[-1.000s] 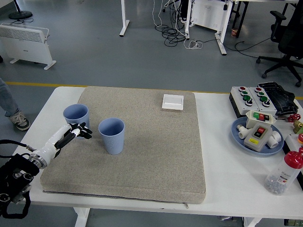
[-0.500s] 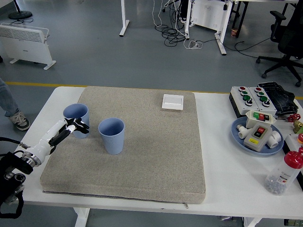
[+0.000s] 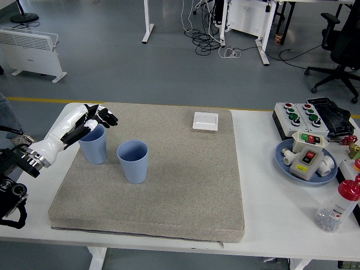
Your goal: Push cup pick cup insert cup
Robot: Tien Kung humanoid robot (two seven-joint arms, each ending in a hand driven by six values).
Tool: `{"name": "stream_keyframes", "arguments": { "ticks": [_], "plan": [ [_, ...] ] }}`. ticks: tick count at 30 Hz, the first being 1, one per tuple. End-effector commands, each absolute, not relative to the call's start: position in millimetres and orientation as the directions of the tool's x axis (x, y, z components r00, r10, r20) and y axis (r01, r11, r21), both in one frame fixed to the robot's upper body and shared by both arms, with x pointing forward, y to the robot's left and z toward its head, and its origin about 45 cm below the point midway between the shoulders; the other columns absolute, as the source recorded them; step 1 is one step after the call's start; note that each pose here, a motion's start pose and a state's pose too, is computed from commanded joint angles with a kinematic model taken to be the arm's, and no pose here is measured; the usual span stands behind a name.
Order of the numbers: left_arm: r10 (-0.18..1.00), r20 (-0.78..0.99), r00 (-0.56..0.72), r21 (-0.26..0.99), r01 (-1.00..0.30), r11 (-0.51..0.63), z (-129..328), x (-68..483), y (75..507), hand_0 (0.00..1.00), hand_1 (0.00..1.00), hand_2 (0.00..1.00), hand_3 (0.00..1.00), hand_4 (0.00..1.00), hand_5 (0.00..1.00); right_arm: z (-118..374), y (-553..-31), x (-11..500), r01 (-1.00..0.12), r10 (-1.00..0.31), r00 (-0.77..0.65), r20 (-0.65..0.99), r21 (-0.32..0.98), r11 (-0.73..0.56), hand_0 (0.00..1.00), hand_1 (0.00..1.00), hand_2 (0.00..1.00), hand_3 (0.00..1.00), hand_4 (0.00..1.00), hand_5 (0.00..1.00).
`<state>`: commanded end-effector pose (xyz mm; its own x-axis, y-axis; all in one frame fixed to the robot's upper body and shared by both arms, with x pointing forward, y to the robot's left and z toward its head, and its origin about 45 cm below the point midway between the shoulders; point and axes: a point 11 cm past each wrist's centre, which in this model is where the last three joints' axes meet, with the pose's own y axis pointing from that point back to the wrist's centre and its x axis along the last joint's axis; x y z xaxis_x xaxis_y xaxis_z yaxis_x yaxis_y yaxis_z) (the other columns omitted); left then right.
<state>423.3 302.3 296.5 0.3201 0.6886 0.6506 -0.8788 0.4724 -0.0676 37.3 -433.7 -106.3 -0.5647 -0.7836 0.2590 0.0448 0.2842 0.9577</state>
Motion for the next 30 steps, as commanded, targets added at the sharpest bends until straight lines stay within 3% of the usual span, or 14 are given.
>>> {"name": "stream_keyframes", "arguments": {
  "ticks": [1, 6, 7, 12, 13, 24, 25, 30],
  "plan": [
    [0.651, 0.683, 0.331, -0.028, -0.879, 0.476, 296, 426, 297, 0.915, 0.892, 0.989, 0.915, 0.925, 0.746, -106, -434, 37, 0.045, -0.784, -0.565, 0.259, 0.958, 0.284, 0.724, 0.647, 0.649, 0.578, 0.127, 0.475],
    [0.471, 0.785, 0.403, 0.165, -0.868, 0.468, 284, 438, 280, 0.915, 0.892, 0.989, 0.915, 0.925, 0.746, -106, -434, 35, 0.049, -0.783, -0.565, 0.261, 0.958, 0.284, 0.724, 0.647, 0.649, 0.578, 0.127, 0.475],
    [0.437, 0.799, 0.414, 0.195, -0.865, 0.463, 282, 440, 277, 0.975, 0.951, 0.998, 0.998, 0.998, 0.640, -106, -434, 35, 0.050, -0.783, -0.565, 0.261, 0.958, 0.284, 0.724, 0.648, 0.649, 0.578, 0.127, 0.475],
    [0.293, 0.837, 0.462, 0.313, -0.844, 0.436, 272, 450, 265, 0.975, 0.951, 0.998, 0.998, 0.998, 0.640, -107, -434, 34, 0.053, -0.781, -0.566, 0.263, 0.958, 0.284, 0.724, 0.648, 0.649, 0.578, 0.127, 0.475],
    [0.272, 0.841, 0.468, 0.328, -0.840, 0.433, 271, 452, 262, 0.998, 0.992, 0.998, 0.998, 0.998, 0.554, -107, -434, 33, 0.053, -0.781, -0.567, 0.263, 0.957, 0.284, 0.725, 0.648, 0.649, 0.578, 0.128, 0.475],
    [0.154, 0.834, 0.530, 0.442, -0.808, 0.388, 258, 459, 253, 0.998, 0.985, 0.998, 0.998, 0.998, 0.524, -106, -435, 36, 0.048, -0.779, -0.570, 0.261, 0.957, 0.286, 0.725, 0.648, 0.650, 0.578, 0.128, 0.476],
    [0.153, 0.834, 0.530, 0.443, -0.808, 0.388, 258, 459, 253, 0.971, 0.953, 0.998, 0.998, 0.976, 0.396, -106, -435, 36, 0.048, -0.779, -0.570, 0.261, 0.957, 0.286, 0.725, 0.648, 0.649, 0.578, 0.128, 0.476],
    [0.133, 0.838, 0.529, 0.448, -0.807, 0.385, 256, 462, 251, 0.971, 0.953, 0.998, 0.998, 0.976, 0.396, -106, -436, 38, 0.047, -0.779, -0.570, 0.261, 0.957, 0.287, 0.725, 0.648, 0.649, 0.578, 0.128, 0.476]
  ]
}}
